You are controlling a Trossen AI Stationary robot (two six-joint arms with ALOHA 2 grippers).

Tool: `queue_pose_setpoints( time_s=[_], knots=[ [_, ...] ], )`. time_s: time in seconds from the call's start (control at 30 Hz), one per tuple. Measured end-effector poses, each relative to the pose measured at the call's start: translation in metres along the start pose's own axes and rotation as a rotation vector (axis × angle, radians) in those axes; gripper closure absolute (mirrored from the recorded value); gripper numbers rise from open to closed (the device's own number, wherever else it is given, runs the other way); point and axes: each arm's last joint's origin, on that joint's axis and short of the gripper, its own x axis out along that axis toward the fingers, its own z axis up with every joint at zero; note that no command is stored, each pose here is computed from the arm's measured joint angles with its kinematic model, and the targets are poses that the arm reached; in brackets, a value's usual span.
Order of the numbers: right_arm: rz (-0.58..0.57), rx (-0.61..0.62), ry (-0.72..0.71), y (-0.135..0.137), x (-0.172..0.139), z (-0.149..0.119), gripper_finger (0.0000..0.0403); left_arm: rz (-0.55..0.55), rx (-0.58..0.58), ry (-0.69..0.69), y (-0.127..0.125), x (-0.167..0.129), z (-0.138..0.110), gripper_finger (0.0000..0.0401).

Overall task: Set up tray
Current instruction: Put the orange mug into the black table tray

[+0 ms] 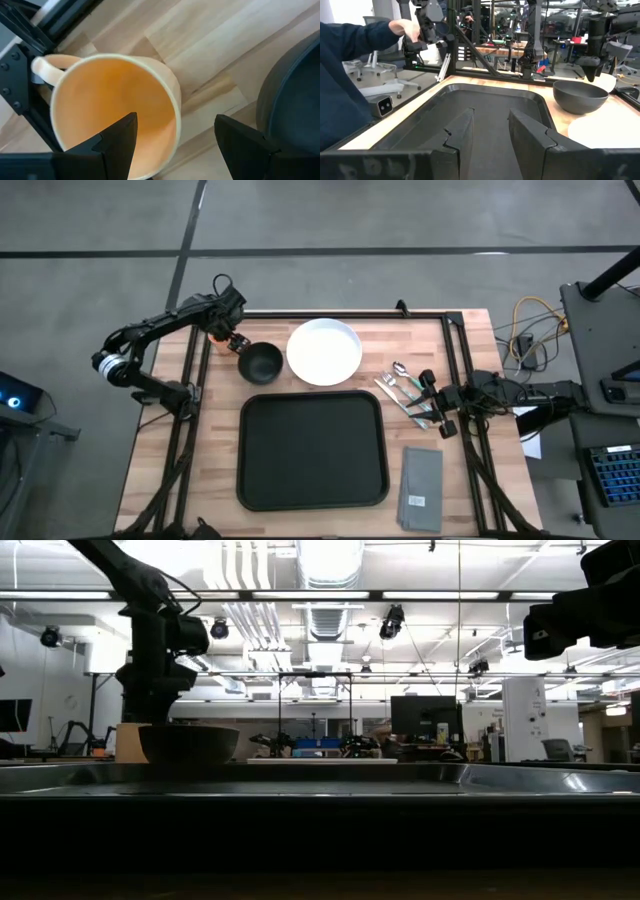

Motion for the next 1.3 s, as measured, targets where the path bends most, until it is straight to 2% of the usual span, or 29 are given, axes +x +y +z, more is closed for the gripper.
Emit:
queue_pose_setpoints(
  time_s=[0.13, 0.23, 0.37, 0.5, 0.53, 0.67, 0.9, 1.17, 1.3],
  knots=[
    [0.0, 0.0, 0.0, 0.0, 0.0, 0.0, 0.0291, -0.002, 0.011, 0.002, 0.0, 0.002, -0.001, 0.0163],
    [0.0, 0.0, 0.0, 0.0, 0.0, 0.0, 0.0291, -0.004, 0.011, 0.002, -0.001, 0.002, -0.001, 0.0192],
    [0.0, 0.0, 0.0, 0.0, 0.0, 0.0, 0.0291, -0.004, 0.016, 0.003, -0.001, 0.002, -0.001, 0.0264],
    [0.0, 0.0, 0.0, 0.0, 0.0, 0.0, 0.0291, -0.003, 0.021, 0.003, -0.001, 0.002, -0.001, 0.037],
    [0.0, 0.0, 0.0, 0.0, 0.0, 0.0, 0.0291, -0.004, 0.023, 0.002, -0.001, 0.002, -0.001, 0.0384],
    [0.0, 0.0, 0.0, 0.0, 0.0, 0.0, 0.0291, -0.004, 0.053, 0.002, -0.001, 0.002, -0.001, 0.0398],
    [0.0, 0.0, 0.0, 0.0, 0.0, 0.0, 0.0291, -0.003, 0.056, -0.009, 0.0, -0.003, -0.001, 0.04],
    [0.0, 0.0, 0.0, 0.0, 0.0, 0.0, 0.0291, -0.004, 0.063, -0.031, 0.002, -0.032, 0.006, 0.04],
    [0.0, 0.0, 0.0, 0.0, 0.0, 0.0, 0.0291, -0.014, 0.105, -0.04, -0.006, -0.052, 0.011, 0.0401]
  ],
)
